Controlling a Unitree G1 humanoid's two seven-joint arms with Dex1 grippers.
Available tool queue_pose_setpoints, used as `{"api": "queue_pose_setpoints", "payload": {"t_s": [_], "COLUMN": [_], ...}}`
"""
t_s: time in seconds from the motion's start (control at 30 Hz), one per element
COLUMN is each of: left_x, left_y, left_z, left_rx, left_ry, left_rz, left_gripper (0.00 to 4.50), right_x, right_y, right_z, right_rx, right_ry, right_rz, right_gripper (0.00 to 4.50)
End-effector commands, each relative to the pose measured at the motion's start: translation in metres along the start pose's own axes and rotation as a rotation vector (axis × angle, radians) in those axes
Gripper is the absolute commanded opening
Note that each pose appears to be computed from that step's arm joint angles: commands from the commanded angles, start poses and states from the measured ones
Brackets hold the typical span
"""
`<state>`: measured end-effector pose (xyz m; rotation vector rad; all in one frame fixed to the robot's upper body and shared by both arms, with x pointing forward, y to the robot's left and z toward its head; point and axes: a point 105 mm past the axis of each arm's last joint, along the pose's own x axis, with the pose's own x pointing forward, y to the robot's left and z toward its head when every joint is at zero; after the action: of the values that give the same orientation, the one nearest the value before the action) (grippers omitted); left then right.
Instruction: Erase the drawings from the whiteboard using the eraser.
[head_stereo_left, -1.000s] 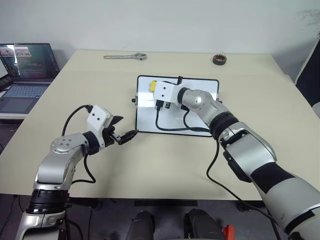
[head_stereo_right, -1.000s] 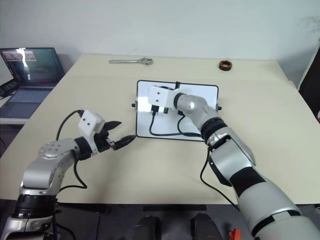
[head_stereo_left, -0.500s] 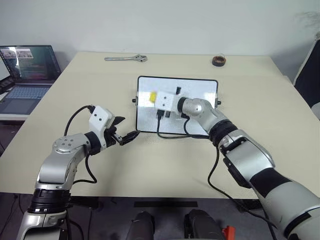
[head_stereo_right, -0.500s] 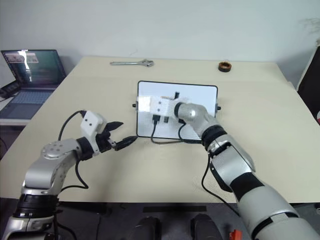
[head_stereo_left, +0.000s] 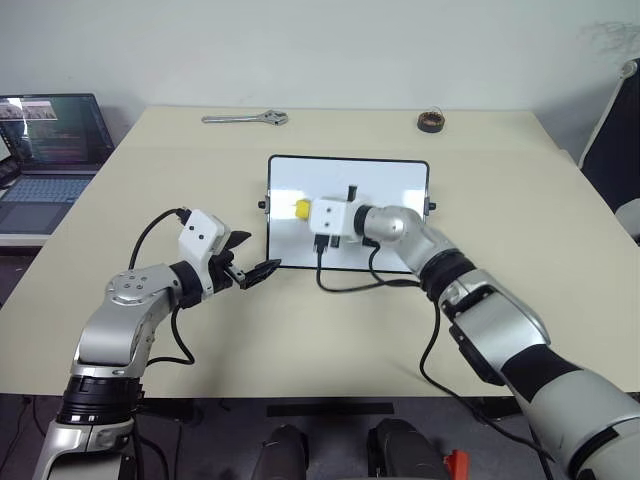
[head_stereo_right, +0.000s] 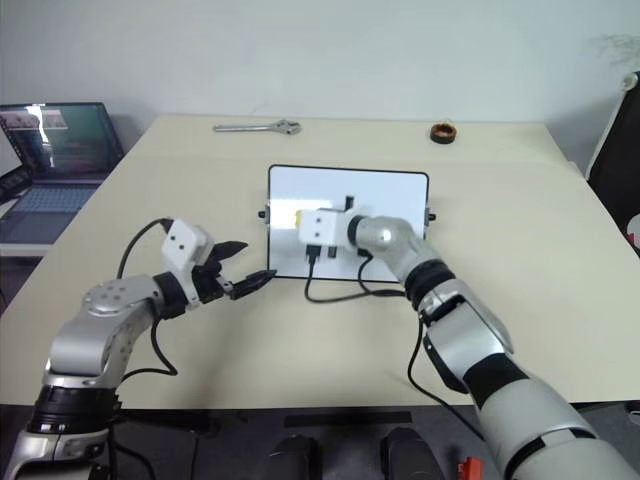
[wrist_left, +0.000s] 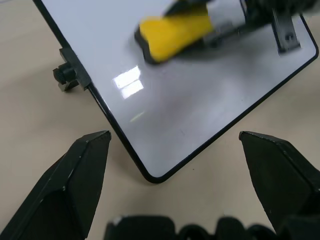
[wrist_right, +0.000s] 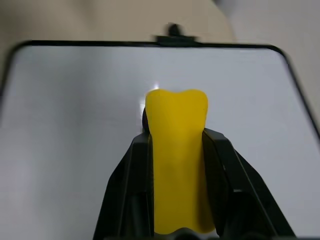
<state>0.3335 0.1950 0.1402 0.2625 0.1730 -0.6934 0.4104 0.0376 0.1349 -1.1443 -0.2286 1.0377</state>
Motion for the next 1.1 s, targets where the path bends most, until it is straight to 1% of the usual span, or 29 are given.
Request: {"api": "queue_pose_setpoints", "payload": {"t_s": [0.03,0.1,0.17,0.23,0.27,0.4,0.5,0.57,0.6,0.67,0.73,0.83,0.97,1.1], "left_x": [0.001,0.001,0.002,0.004,0.006,0.018,0.026,0.031,0.037,0.044,0.049,0.059,0.071,0.080], "left_y": [0.000,-0.001,-0.002,-0.004,-0.005,-0.019,-0.031,-0.040,-0.051,-0.067,-0.078,-0.101,-0.125,-0.142], "left_z": [0.015,0.015,0.016,0.018,0.018,0.026,0.035,0.043,0.051,0.063,0.070,0.082,0.092,0.099], "left_rx": [0.036,0.036,0.041,0.057,0.071,0.129,0.156,0.168,0.181,0.204,0.219,0.244,0.296,0.328], "left_ry": [-0.045,-0.046,-0.046,-0.044,-0.041,-0.048,-0.072,-0.093,-0.116,-0.147,-0.164,-0.192,-0.214,-0.232], "left_rz": [0.001,-0.001,-0.011,-0.030,-0.040,-0.116,-0.179,-0.221,-0.272,-0.351,-0.412,-0.550,-0.699,-0.796], "left_gripper": [4.50,4.50,4.50,4.50,4.50,4.50,4.50,4.50,4.50,4.50,4.50,4.50,4.50,4.50], "right_x": [-0.003,-0.005,-0.012,-0.027,-0.035,-0.080,-0.116,-0.138,-0.158,-0.186,-0.202,-0.230,-0.252,-0.257], "right_y": [0.031,0.023,-0.002,-0.030,-0.037,-0.045,-0.042,-0.034,-0.026,-0.013,-0.004,0.018,0.036,0.046], "right_z": [-0.026,-0.023,-0.011,0.002,0.006,0.016,0.018,0.014,0.006,-0.005,-0.012,-0.040,-0.068,-0.082], "right_rx": [0.008,0.034,0.126,0.228,0.265,0.509,0.647,0.720,0.782,0.866,0.921,0.998,1.072,1.147], "right_ry": [0.098,0.077,-0.003,-0.092,-0.123,-0.213,-0.214,-0.170,-0.129,-0.063,-0.001,0.178,0.357,0.423], "right_rz": [0.104,0.060,-0.066,-0.209,-0.242,-0.366,-0.453,-0.482,-0.531,-0.601,-0.650,-0.744,-0.846,-0.894], "right_gripper": [1.00,1.00,1.00,1.00,1.00,1.00,1.00,1.00,1.00,1.00,1.00,1.00,1.00,1.00]}}
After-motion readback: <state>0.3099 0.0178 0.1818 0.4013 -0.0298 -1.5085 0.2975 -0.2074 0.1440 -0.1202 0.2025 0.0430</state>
